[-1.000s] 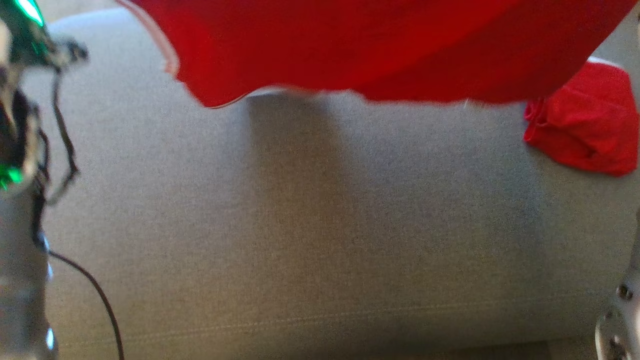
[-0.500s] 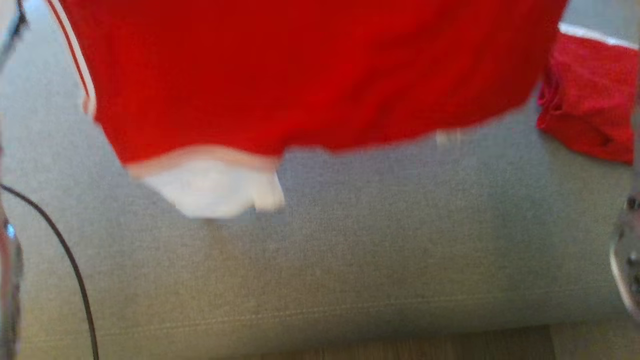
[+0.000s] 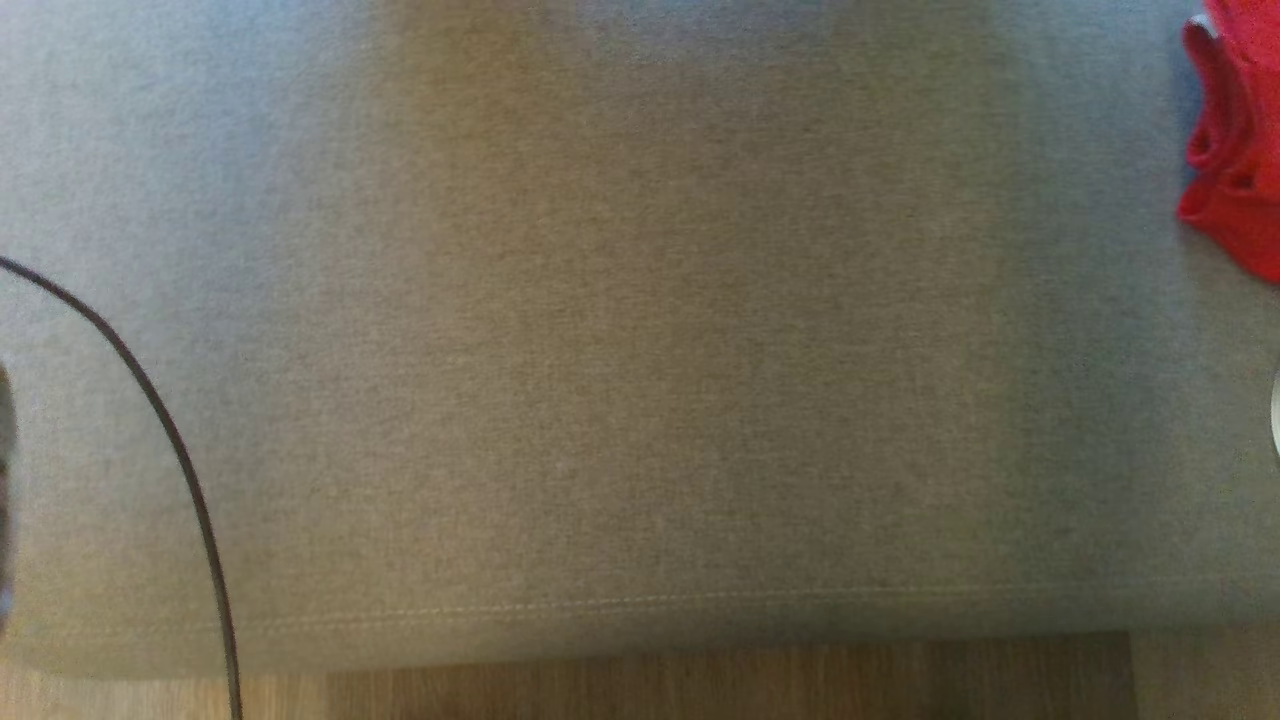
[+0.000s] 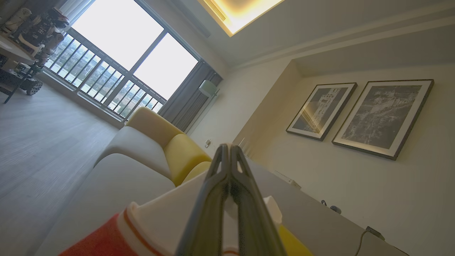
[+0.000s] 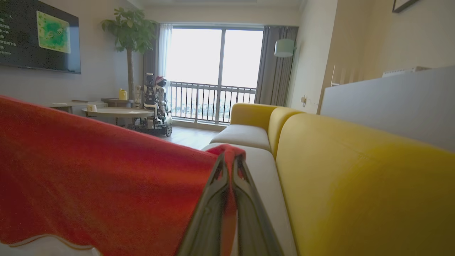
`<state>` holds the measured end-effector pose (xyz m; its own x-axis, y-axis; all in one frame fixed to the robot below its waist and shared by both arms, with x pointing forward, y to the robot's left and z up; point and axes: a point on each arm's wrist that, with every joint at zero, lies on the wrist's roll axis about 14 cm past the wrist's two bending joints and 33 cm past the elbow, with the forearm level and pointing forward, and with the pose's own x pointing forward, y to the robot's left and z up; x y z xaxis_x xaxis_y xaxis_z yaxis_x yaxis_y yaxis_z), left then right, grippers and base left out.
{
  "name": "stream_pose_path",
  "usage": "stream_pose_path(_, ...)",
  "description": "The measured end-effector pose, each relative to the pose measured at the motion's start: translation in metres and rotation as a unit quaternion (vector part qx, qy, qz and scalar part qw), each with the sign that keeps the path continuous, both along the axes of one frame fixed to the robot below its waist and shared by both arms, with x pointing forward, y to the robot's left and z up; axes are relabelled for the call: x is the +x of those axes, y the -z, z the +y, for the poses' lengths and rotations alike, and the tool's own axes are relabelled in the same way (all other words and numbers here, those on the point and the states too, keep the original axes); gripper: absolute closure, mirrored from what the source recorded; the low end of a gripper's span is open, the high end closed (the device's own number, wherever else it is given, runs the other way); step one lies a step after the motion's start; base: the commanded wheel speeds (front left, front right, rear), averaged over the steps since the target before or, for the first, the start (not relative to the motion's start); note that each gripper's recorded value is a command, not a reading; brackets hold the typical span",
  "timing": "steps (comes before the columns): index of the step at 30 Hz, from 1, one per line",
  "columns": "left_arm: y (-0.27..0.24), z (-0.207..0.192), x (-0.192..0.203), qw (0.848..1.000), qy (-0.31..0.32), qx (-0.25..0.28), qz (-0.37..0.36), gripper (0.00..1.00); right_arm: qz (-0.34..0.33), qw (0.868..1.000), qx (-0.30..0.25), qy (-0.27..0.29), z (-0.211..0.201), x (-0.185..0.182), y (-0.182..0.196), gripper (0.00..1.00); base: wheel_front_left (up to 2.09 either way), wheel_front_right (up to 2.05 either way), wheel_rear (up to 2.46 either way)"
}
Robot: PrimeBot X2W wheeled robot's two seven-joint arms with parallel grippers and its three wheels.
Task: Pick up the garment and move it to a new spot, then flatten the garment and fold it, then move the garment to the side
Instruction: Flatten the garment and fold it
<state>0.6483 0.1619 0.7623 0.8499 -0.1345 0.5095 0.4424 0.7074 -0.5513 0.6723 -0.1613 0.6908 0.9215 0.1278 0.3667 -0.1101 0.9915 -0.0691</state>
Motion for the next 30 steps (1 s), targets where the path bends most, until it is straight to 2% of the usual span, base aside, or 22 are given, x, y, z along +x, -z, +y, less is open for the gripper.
stream_pose_path(3, 0.046, 0.002, -0.002, 0.999, 0.004, 0.012, 0.047, 1.0, 0.048, 0.999, -0.007, -0.01, 0.01, 0.006, 0.039, 1.0, 0.0, 0.0, 0.0)
stream_pose_path(6, 0.119, 0.0, -0.018, 0.992, 0.016, 0.036, 0.123, 1.0, 0.114, 0.993, -0.026, -0.02, 0.017, -0.002, 0.093, 1.0, 0.0, 0.0, 0.0)
stream_pose_path(9, 0.192, -0.005, -0.053, 0.978, 0.036, 0.045, 0.202, 1.0, 0.182, 0.983, -0.019, -0.017, 0.012, -0.023, 0.147, 1.0, 0.0, 0.0, 0.0)
stream_pose_path(13, 0.252, -0.005, -0.109, 0.959, 0.055, 0.038, 0.274, 1.0, 0.253, 0.967, -0.03, -0.011, 0.002, -0.059, 0.198, 1.0, 0.0, 0.0, 0.0)
stream_pose_path(17, 0.294, -0.009, -0.171, 0.935, 0.089, 0.063, 0.338, 1.0, 0.299, 0.954, -0.03, -0.011, -0.002, -0.097, 0.23, 1.0, 0.0, 0.0, 0.0)
stream_pose_path(23, 0.332, 0.001, -0.252, 0.909, 0.093, 0.049, 0.404, 1.0, 0.338, 0.941, -0.019, 0.007, -0.024, -0.154, 0.262, 1.0, 0.0, 0.0, 0.0)
stream_pose_path(26, 0.342, -0.002, -0.284, 0.9, 0.088, 0.031, 0.425, 1.0, 0.339, 0.941, -0.006, 0.012, -0.031, -0.177, 0.269, 1.0, 0.0, 0.0, 0.0)
stream_pose_path(30, 0.338, -0.003, -0.312, 0.898, 0.077, -0.001, 0.433, 1.0, 0.334, 0.942, 0.007, 0.02, -0.041, -0.203, 0.275, 1.0, 0.0, 0.0, 0.0)
